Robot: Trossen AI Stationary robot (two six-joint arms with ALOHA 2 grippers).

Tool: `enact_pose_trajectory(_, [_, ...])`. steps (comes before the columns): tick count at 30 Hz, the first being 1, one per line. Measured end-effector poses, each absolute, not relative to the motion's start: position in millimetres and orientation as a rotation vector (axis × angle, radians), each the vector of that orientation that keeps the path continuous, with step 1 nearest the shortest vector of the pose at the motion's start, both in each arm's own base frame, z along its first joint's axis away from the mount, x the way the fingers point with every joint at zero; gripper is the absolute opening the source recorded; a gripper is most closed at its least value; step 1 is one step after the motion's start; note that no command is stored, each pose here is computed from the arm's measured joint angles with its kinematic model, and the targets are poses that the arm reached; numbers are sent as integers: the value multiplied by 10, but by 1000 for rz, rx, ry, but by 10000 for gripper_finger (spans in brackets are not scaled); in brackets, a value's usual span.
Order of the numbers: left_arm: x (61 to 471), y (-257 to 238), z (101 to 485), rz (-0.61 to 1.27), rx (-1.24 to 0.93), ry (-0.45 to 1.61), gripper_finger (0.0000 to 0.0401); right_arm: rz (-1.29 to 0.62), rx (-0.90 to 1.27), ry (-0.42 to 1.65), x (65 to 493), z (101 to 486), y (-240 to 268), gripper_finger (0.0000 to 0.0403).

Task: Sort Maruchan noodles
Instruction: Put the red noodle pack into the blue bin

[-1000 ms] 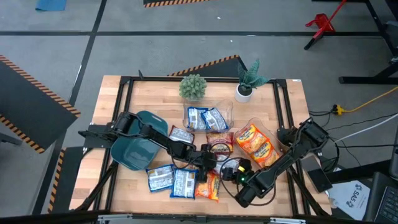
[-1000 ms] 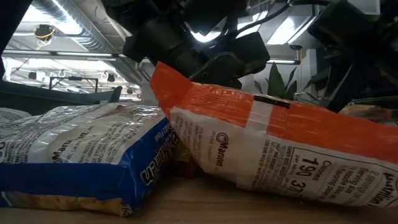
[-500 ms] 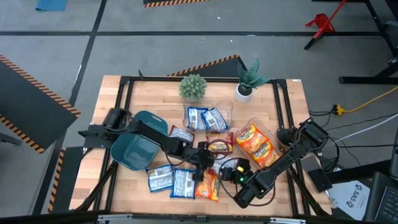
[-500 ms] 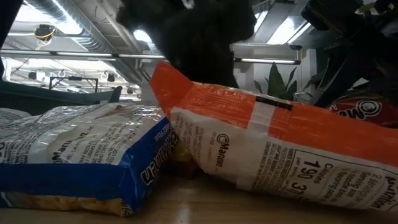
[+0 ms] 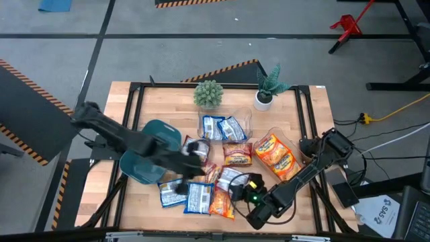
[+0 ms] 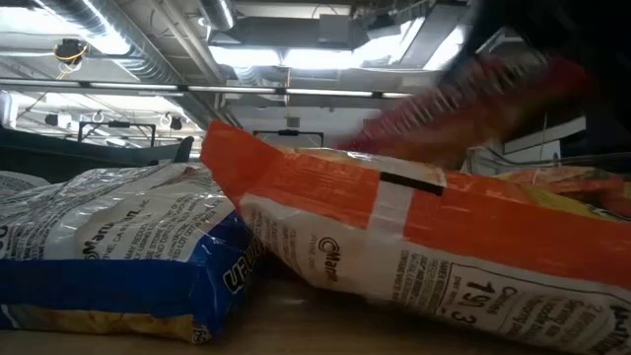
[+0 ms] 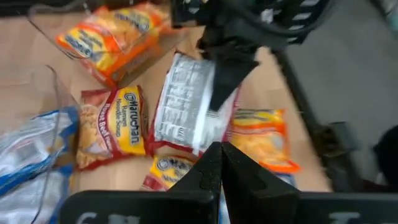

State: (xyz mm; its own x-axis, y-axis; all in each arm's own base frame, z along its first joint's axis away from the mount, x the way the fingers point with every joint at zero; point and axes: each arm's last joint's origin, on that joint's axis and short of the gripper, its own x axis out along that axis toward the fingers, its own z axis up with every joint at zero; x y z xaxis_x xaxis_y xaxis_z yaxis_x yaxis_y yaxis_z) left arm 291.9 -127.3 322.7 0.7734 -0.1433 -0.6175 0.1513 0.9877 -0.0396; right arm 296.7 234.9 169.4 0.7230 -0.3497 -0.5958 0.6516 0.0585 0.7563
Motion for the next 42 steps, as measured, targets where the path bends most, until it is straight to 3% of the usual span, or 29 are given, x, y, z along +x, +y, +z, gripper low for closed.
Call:
enact_pose_trajectory(9, [1900,-1287,3959,-226,-84,460,4,-692,1082,263,3601,2321,2005,116])
enact_pose_trajectory(20, [1108,-1084,4367,-256,-166,227,4,-515,922,169,4240,2872,1207,117])
enact_pose_trajectory(32, [888,-990,4445,-265,-192,170,4,-277,1020,24,4785,2559,767,117])
enact_pose_trajectory(42, [882,-997,4443,-249,-188,166,4,-203,974,60,5391,2451,600,120])
